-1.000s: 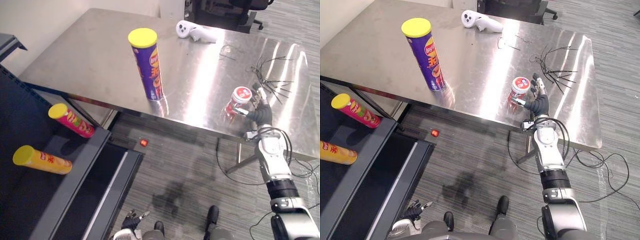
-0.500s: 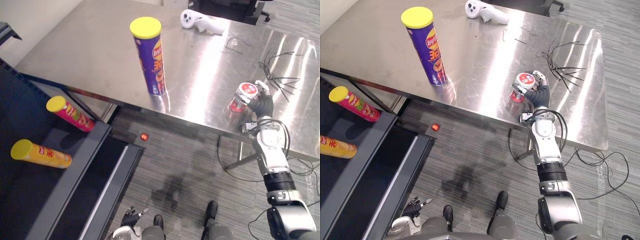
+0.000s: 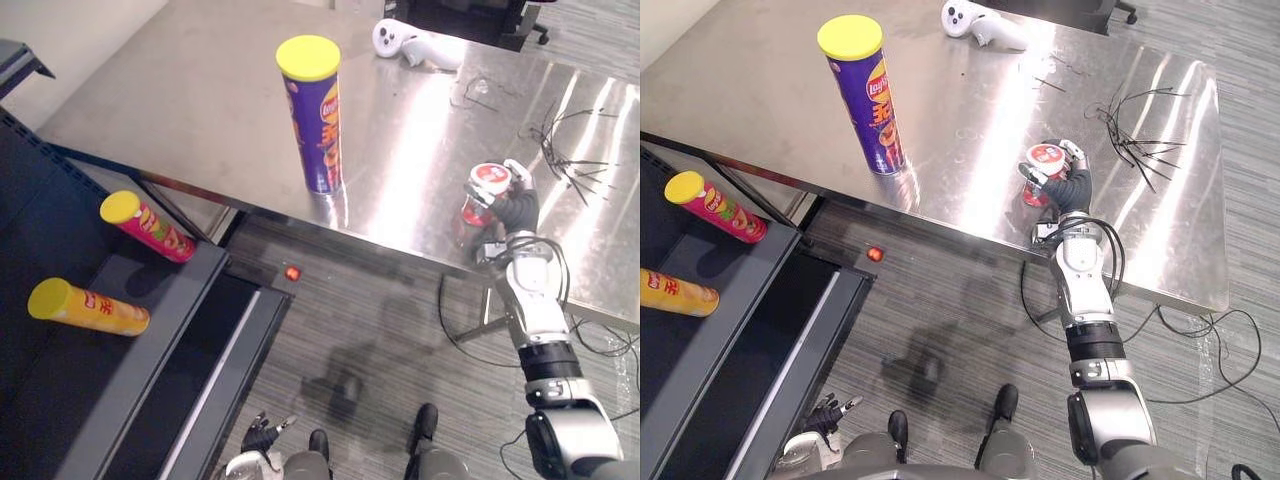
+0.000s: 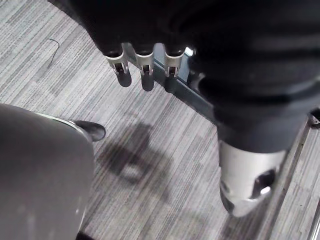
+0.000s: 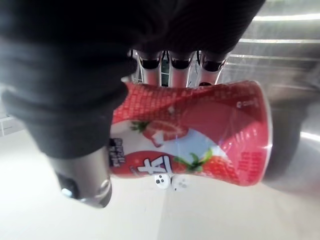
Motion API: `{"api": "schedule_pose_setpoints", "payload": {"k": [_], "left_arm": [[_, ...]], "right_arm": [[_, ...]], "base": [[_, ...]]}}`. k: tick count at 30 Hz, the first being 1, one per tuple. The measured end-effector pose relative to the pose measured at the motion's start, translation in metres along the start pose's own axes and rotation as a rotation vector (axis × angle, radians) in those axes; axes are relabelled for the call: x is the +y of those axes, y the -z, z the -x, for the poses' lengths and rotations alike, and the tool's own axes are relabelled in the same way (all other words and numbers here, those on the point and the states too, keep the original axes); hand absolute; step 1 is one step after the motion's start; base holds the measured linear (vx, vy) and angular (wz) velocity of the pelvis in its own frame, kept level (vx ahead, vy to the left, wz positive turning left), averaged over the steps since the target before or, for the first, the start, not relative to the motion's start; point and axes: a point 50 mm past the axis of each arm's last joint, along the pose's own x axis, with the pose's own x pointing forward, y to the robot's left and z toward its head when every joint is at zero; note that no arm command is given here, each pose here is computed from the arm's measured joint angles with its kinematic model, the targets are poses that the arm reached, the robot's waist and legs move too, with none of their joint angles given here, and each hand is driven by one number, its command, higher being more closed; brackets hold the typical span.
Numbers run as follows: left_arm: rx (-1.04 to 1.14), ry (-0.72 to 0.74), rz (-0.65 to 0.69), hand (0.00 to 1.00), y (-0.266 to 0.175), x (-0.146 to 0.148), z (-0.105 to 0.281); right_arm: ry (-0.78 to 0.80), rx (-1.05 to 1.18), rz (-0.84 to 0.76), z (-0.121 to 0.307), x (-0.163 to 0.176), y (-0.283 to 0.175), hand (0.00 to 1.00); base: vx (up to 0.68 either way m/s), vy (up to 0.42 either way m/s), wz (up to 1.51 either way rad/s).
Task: Put the gum and the chips on the shelf.
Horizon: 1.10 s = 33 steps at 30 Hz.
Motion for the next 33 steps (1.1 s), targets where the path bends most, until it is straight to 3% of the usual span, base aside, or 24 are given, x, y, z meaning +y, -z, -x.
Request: {"api": "schedule_pose_setpoints", "payload": {"k": [8, 20, 28, 33], "left_arm": [[0.007, -0.013, 0.008, 0.0, 0.001, 0.003, 0.0], [0.056, 0.003, -0.03, 0.0, 0.018, 0.008, 0.005], [0.101, -0.002, -0.019, 0.0, 0.032, 0.009, 0.01], [0.116, -0.047, -0.035, 0.0, 0.035, 0.026, 0.011]], "right_arm": [[-0.016, -0.096, 0.009, 0.026, -0.011, -0.017, 1.0], [-0.14, -0.032, 0.041, 0.065, -0.017, -0.003, 1.0], [-0.134, -0.01, 0.044, 0.075, -0.02, 0.001, 1.0], [-0.163, -0.009, -0.019, 0.077, -0.001, 0.002, 1.0]], "base": [[0.01, -0.01, -0.02], [0.02, -0.043, -0.11], [0.01, -0.013, 0.0], [-0.04, -0.002, 0.18]]}}
